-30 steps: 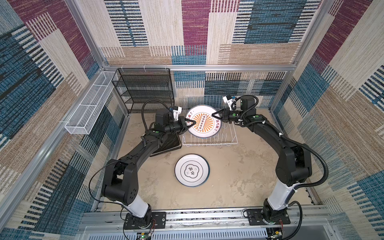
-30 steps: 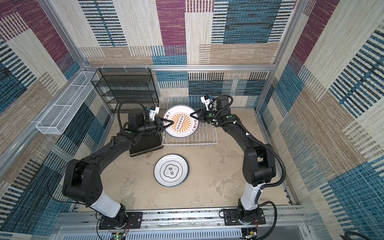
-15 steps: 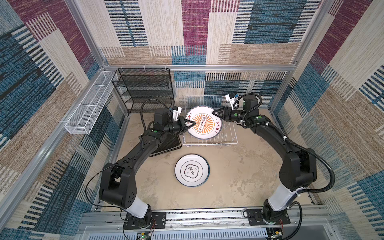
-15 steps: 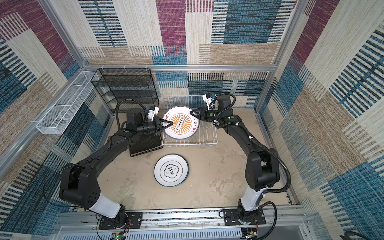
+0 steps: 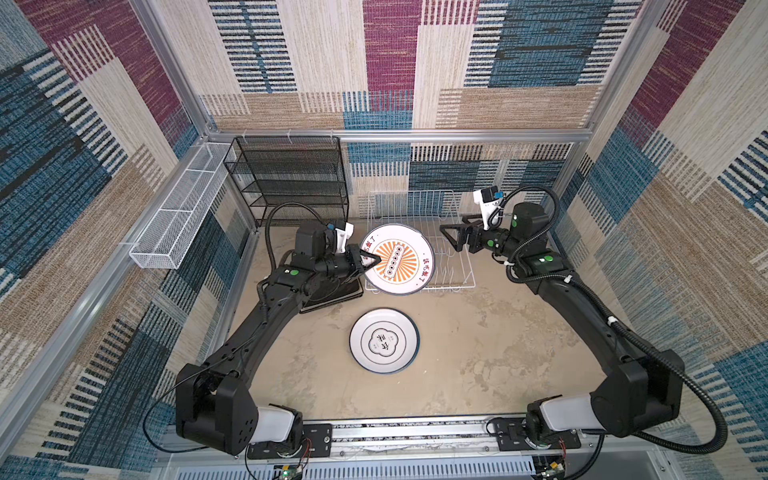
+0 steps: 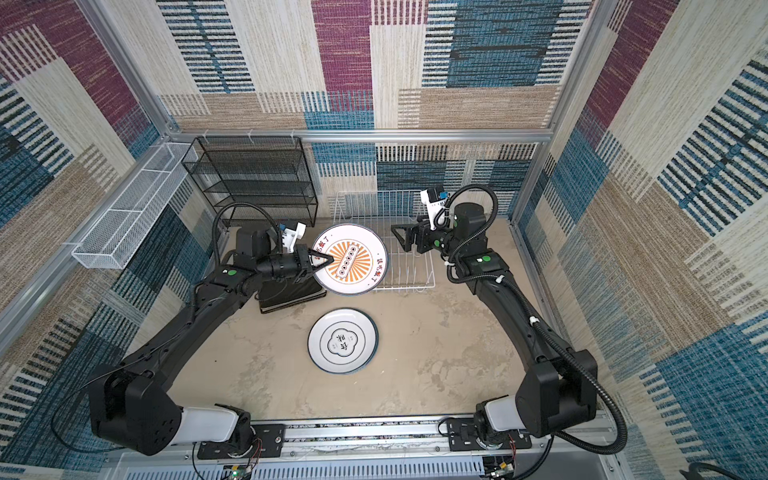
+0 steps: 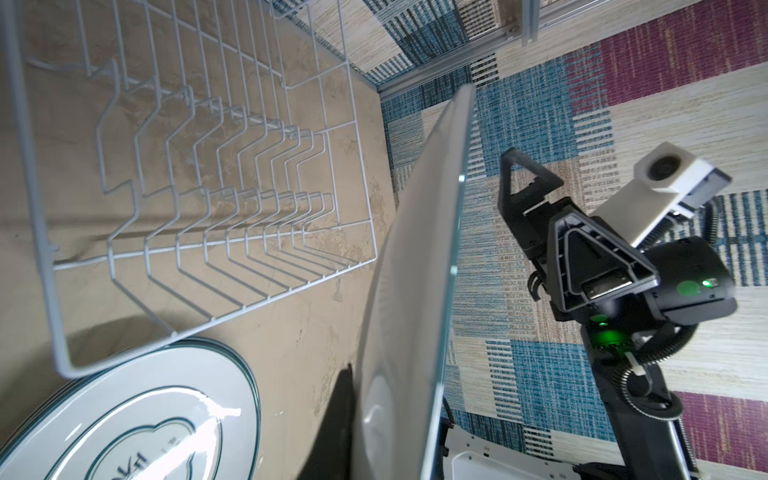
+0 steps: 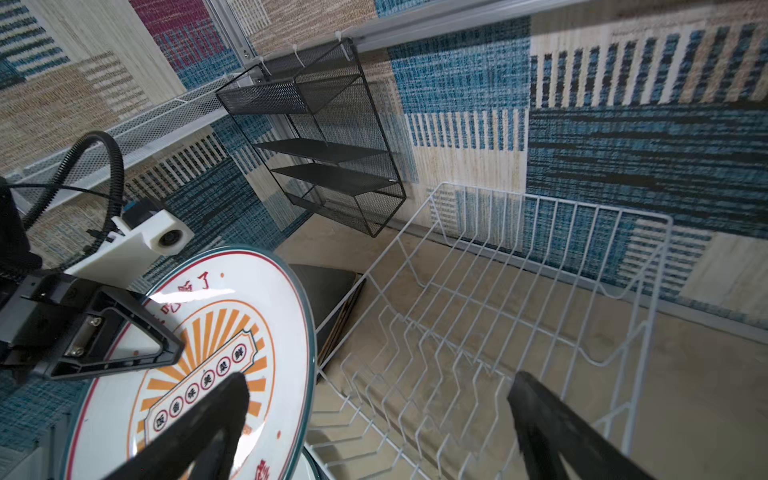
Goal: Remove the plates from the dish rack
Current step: 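Open and withdraw the right gripper while the left carries the plate to the stack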
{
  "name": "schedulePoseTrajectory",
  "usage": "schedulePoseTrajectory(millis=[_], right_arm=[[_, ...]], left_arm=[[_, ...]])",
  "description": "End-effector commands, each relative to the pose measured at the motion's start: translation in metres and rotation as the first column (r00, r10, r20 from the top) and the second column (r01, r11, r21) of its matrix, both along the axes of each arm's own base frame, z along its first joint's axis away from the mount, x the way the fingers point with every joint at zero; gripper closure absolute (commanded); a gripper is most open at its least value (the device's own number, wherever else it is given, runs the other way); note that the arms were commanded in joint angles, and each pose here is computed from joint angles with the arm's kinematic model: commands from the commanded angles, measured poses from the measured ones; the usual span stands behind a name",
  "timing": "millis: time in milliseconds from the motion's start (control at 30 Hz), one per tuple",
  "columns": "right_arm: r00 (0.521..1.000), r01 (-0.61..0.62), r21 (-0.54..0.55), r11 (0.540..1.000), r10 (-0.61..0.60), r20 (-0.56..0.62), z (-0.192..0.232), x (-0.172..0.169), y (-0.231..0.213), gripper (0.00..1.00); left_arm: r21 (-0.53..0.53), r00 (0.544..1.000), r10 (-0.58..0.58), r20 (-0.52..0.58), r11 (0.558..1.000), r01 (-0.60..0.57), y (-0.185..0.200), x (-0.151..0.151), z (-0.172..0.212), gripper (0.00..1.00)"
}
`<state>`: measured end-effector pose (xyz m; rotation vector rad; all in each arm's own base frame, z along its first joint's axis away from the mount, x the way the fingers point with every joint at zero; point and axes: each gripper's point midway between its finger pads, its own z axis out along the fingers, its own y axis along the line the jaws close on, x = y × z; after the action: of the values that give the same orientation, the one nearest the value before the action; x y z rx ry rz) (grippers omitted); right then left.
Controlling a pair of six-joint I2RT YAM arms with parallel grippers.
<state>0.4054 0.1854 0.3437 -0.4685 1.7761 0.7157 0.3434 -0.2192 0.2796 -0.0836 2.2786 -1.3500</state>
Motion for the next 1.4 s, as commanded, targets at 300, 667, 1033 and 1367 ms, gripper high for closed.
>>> schedulePoseTrajectory(millis=[300,667,1033,1367], right_arm=[[0.928,-0.071,-0.266,0.961,0.161,0.336,-0.002,-0.050,-0.003,0.00],[0.895,-0.145,-0.354,0.924,0.275,0.351,-0.034,-0.077,0.005,0.00],[0.893,-0.101,-0.390,0.915,0.256,0.371,-0.038,-0.072,0.001,0.00],[0.895,-0.069,-0.375,0.924,0.223,0.386,-0.035,-0.069,-0.002,0.00]], left_arm=[[0.160,0.994,0.007,-0.108,0.987,0.010,0.030,-0.062,-0.047,1.00],[0.209,0.972,0.033,-0.234,0.978,0.017,0.043,-0.096,-0.099,1.00],[0.249,0.939,0.025,-0.343,0.966,0.065,0.047,-0.111,-0.147,1.00],[0.202,0.943,0.030,-0.330,0.979,0.040,0.040,-0.098,-0.163,1.00]])
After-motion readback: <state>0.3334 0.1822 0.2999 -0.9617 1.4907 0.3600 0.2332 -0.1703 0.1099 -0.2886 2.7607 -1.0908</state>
